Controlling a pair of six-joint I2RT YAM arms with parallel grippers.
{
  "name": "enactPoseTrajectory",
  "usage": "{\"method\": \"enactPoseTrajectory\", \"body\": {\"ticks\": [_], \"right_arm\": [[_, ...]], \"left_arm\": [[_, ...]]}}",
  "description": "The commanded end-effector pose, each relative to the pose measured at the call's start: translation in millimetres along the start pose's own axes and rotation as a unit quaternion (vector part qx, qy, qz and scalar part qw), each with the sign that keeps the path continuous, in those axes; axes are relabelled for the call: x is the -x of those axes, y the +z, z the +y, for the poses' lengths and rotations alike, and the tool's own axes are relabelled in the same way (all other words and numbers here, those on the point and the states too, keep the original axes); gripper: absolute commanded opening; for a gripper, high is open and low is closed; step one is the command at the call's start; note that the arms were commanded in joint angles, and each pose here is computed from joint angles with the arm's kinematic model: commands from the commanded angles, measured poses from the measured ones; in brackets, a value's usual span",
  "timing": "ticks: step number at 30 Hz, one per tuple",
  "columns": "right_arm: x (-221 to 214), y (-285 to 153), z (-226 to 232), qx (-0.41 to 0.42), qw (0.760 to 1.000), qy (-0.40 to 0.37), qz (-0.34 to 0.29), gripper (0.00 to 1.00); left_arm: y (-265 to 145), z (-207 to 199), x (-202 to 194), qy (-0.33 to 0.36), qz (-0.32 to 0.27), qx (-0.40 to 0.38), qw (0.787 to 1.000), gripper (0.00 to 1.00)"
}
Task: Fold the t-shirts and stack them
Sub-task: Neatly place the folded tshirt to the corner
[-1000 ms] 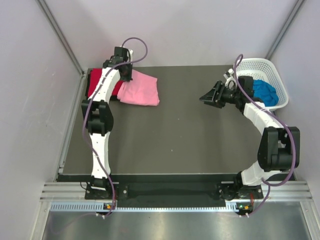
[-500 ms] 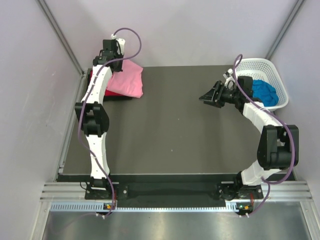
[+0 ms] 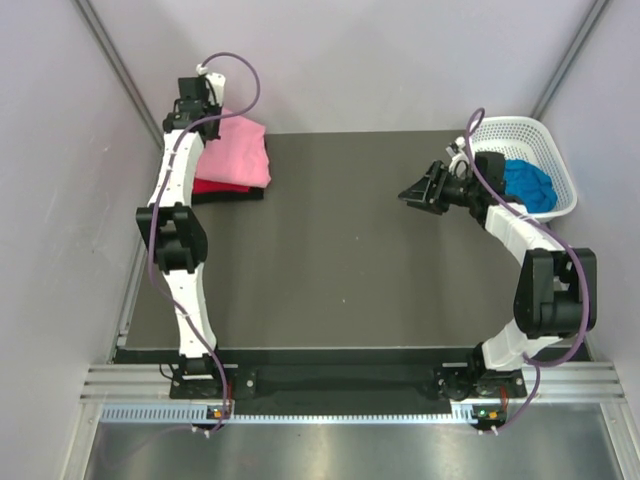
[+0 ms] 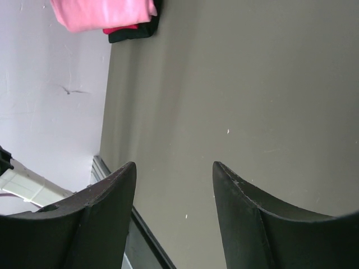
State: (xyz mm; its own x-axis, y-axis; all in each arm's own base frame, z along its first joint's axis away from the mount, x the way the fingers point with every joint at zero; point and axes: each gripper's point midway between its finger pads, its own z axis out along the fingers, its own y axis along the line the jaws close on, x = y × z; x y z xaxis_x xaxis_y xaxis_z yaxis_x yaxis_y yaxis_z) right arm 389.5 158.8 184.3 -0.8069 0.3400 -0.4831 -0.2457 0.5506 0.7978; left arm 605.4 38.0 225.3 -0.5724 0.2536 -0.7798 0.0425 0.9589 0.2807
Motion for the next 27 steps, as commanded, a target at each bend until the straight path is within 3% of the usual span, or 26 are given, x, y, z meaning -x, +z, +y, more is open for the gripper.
{"method": "enactPoseTrajectory", "body": {"ticks": [1,9,12,14,16,21,23,27], "right_arm": [[8,6,4,0.01,1.0,-0.025,-0.007,0.57],[7,7,-1,-0.001,1.0,-0.029,-0.006,0.58],[9,7,-2,-0.007,0.999,-0.03,-0.008,0.58],[10,8,-3,-0.008,1.0,-0.029,-0.008,0.58],[10,9,-6,-0.013,1.0,-0.027,-0.008,0.59],[7,10,-7,-0.016,1.0,-0.025,-0.002,0.59],[6,9,-4,-0.02,0.999,-0.027,-0.001,0.59],[4,11,7,-0.02,0.999,-0.034,0.0,0.59]], "left_arm": [[-15,51,45,-0.017,-0.089,0.045,0.995,0.0],[46,58,5,-0.052,-0.075,0.033,0.995,0.02],[65,66,-14,-0.062,-0.059,0.064,0.994,0.34],[76,68,-26,-0.076,-0.044,0.081,0.993,0.5],[74,74,-26,-0.103,-0.042,0.102,0.989,0.54],[49,48,-9,-0.153,-0.052,0.051,0.986,0.56],[31,19,12,-0.173,-0.075,-0.013,0.982,0.56],[16,-47,11,-0.176,-0.072,-0.113,0.975,0.54]]}}
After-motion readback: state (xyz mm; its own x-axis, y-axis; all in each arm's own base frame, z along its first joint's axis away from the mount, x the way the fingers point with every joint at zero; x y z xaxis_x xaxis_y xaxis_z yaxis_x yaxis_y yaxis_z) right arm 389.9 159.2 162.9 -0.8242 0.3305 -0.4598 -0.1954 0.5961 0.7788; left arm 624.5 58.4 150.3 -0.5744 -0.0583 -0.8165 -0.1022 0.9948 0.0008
